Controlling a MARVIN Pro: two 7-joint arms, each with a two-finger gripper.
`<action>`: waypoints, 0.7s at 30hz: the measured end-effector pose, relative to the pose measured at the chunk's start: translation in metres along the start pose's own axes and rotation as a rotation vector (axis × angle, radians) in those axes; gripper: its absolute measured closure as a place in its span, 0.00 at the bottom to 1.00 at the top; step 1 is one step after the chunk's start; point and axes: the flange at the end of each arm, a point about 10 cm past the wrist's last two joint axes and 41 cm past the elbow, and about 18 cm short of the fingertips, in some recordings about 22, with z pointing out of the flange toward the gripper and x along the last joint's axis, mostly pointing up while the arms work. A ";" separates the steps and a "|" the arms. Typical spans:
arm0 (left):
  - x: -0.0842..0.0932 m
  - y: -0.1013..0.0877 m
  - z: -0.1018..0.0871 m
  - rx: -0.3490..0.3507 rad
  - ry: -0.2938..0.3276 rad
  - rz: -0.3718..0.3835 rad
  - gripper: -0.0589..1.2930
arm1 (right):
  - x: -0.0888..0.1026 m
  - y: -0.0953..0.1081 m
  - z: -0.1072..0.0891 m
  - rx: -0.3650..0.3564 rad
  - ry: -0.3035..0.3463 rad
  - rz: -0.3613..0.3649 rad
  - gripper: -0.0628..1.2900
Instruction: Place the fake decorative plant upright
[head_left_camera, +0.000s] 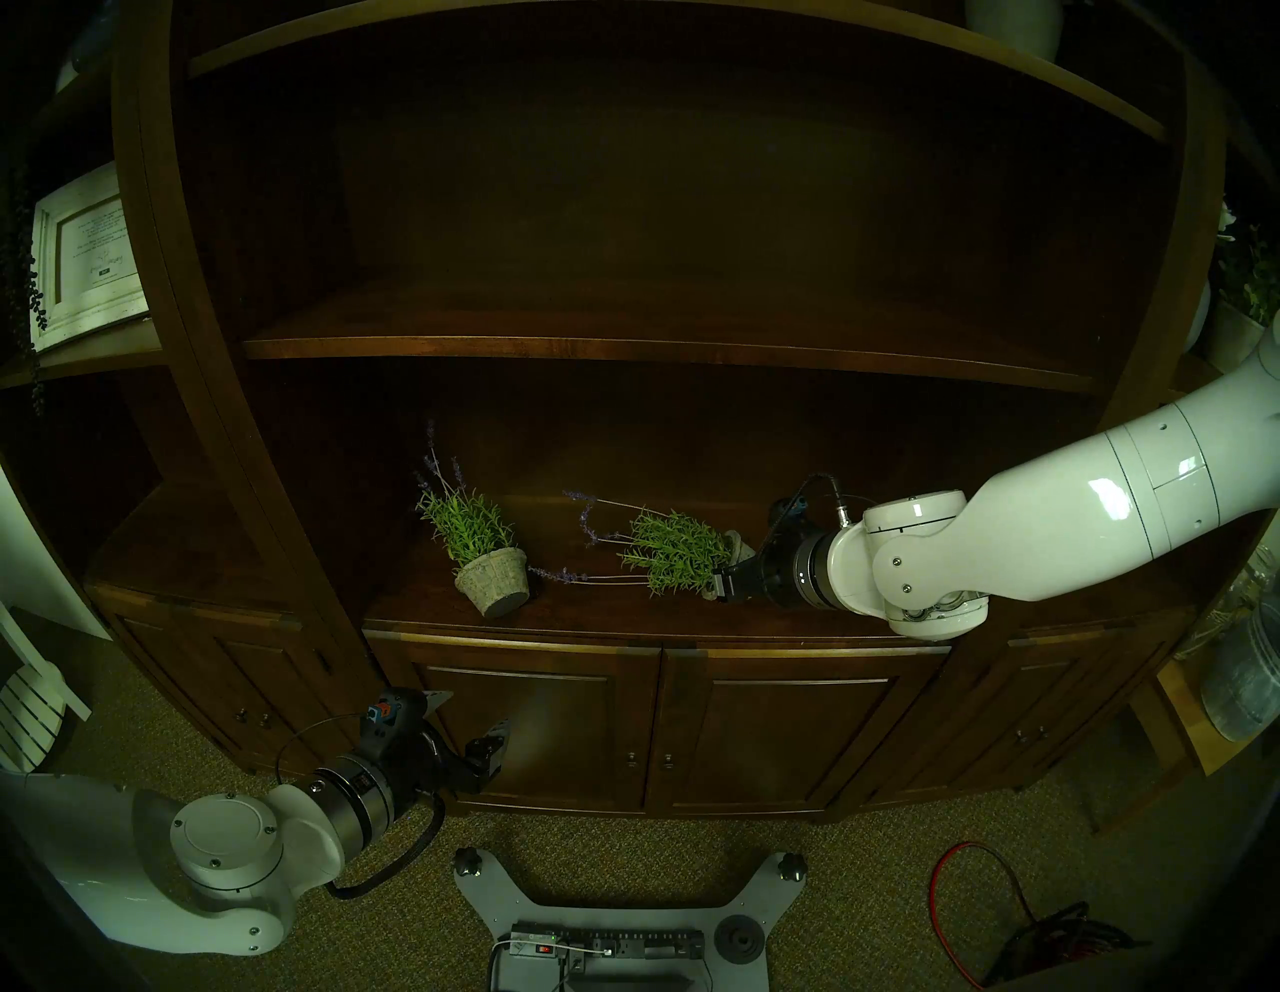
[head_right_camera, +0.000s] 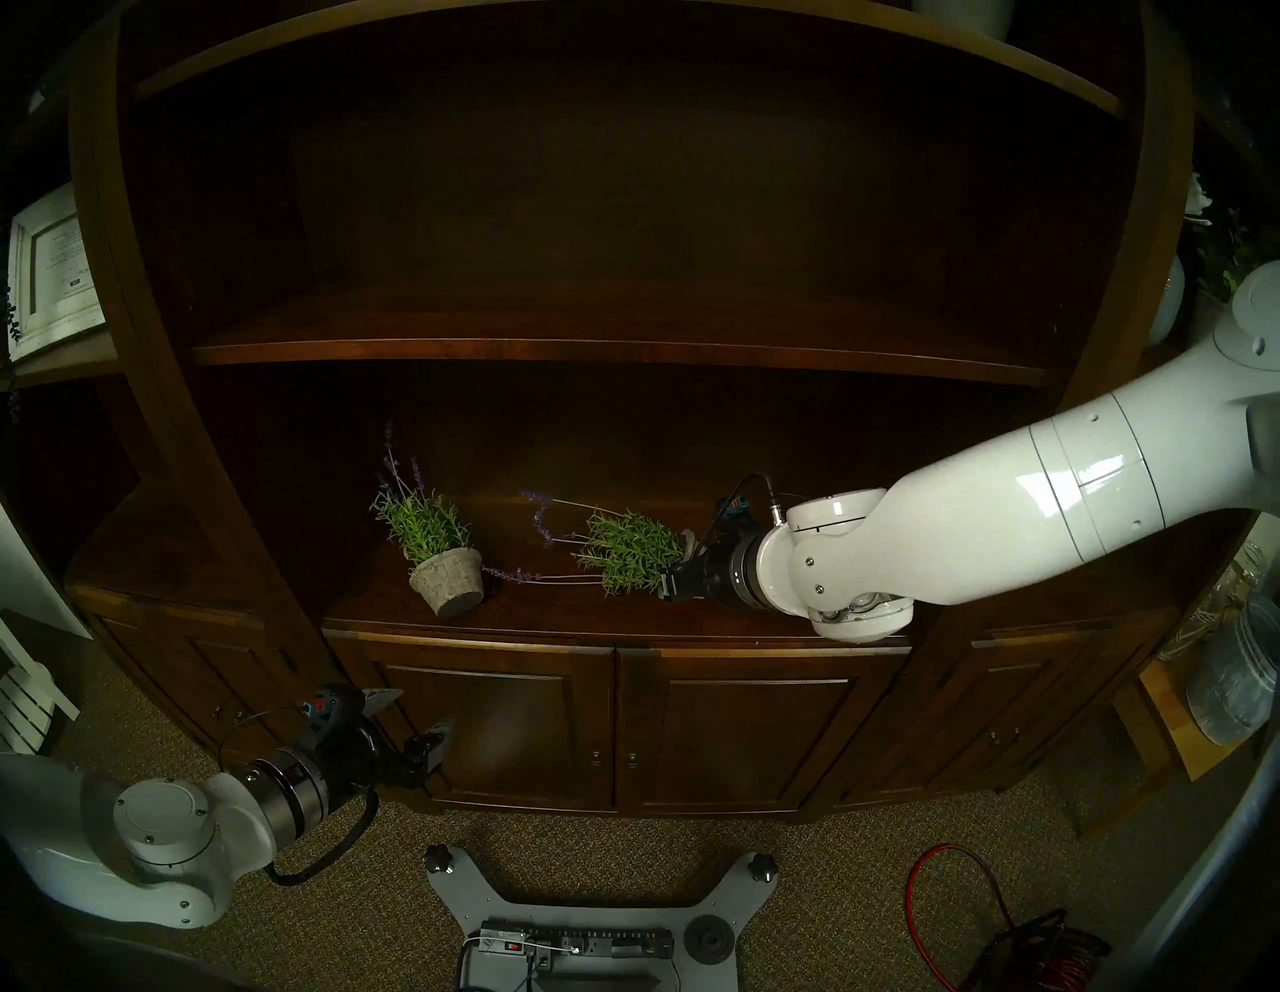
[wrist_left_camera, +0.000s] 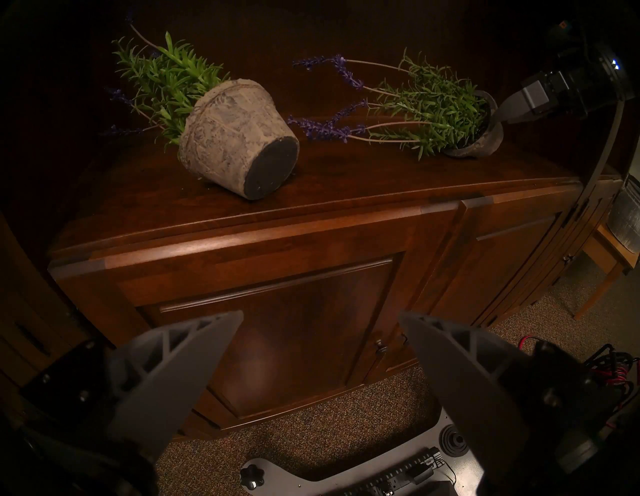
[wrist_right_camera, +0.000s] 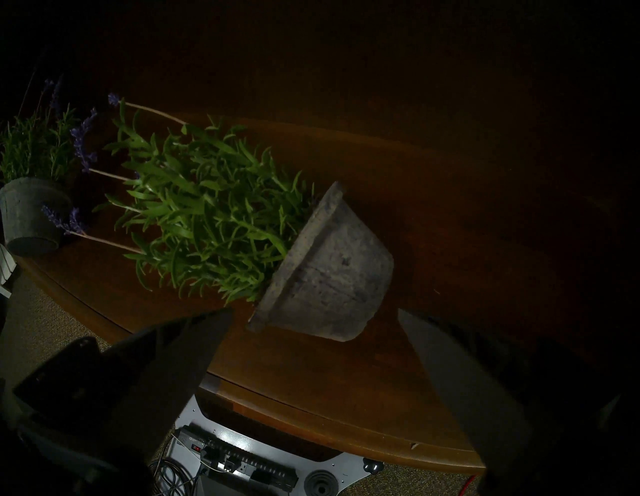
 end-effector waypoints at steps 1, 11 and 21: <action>0.000 0.000 0.000 0.000 0.000 0.000 0.06 | 0.000 0.000 0.000 -0.002 0.001 0.000 0.04; 0.000 0.000 0.000 0.000 0.000 0.000 0.06 | 0.003 0.001 0.003 -0.024 0.012 0.005 0.04; 0.000 0.000 0.000 0.000 0.000 0.000 0.06 | 0.005 0.000 0.013 -0.012 0.001 0.034 0.04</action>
